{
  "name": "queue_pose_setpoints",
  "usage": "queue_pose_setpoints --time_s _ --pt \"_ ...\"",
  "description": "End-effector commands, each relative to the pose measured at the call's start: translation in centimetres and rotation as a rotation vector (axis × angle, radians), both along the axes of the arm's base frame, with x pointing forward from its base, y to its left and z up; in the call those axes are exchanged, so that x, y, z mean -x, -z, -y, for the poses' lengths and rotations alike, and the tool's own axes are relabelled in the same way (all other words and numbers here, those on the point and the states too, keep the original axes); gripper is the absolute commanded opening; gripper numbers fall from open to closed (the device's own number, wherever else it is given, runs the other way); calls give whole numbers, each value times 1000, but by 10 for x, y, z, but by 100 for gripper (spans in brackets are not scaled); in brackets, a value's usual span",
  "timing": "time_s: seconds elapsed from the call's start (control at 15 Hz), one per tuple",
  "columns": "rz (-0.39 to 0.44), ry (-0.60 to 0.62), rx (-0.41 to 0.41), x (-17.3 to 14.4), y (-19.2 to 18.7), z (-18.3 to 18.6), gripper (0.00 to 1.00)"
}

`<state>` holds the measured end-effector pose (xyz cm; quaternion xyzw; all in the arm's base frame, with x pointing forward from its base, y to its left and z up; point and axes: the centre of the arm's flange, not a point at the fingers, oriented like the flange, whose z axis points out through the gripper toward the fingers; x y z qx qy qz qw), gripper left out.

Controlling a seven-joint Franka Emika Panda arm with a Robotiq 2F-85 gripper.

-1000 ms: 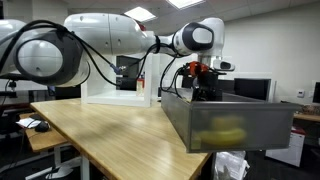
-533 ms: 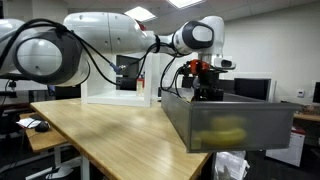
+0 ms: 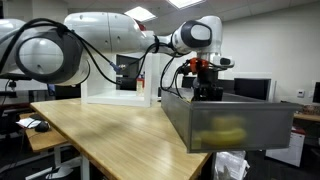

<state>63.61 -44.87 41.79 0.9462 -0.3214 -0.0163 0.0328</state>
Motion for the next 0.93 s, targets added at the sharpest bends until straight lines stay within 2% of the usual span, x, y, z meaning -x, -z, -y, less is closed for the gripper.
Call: queue_pose_setpoints --time_s 0.0,0.4,0.87 --pt "41 -51 58 13 -34 -5 44" --pt "121 -63 103 18 -78 -4 44" --pt "292 -57 233 22 -116 -9 44"
